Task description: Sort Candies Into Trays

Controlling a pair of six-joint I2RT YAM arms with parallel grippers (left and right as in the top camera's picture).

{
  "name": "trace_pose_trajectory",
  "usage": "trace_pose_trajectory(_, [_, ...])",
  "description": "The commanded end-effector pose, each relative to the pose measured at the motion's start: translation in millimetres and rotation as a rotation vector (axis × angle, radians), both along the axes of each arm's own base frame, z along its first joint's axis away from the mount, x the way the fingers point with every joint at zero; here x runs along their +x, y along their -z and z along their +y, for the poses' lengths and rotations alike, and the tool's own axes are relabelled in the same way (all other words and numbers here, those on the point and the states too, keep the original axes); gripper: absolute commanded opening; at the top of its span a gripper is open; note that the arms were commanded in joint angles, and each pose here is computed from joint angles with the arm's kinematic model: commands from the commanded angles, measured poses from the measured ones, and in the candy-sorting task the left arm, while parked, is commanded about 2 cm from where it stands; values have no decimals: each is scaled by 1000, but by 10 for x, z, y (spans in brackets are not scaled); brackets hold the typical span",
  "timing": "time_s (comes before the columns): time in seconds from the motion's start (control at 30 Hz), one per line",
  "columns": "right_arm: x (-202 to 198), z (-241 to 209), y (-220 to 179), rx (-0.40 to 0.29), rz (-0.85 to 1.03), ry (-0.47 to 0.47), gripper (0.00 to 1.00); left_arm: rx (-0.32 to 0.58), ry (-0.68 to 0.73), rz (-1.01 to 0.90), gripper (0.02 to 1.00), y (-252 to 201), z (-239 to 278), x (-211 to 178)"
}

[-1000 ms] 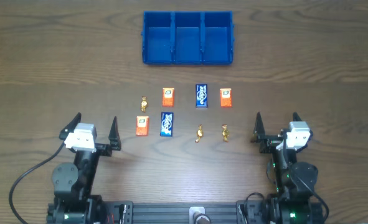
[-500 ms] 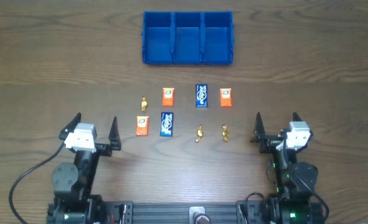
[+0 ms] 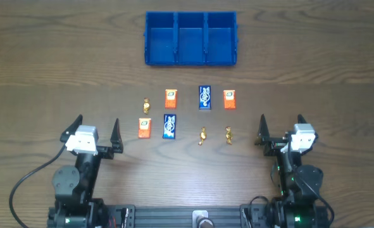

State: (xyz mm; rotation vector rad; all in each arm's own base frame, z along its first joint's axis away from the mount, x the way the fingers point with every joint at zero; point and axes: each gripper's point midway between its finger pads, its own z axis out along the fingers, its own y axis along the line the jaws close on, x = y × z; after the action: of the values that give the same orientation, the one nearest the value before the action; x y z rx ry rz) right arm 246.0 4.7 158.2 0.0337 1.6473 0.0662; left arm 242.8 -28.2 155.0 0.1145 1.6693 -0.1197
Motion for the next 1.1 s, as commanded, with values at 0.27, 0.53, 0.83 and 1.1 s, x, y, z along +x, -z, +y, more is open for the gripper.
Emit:
trace_pose_trajectory(0.27, [-2, 6, 13, -15, -2, -7, 998, -154, 138, 408, 1000, -564, -302, -352])
trace_pose_trajectory(0.53, [-2, 6, 14, -15, -1, -7, 998, -159, 129, 891, 998, -245, -454, -266])
trace_pose_trajectory(0.83, [-2, 6, 14, -15, -1, -7, 998, -60, 45, 1147, 998, 454, -756, -54])
trace_pose_trajectory(1.1, [-2, 6, 13, -15, -2, -7, 998, 4, 6, 1246, 1000, 898, -825, 82])
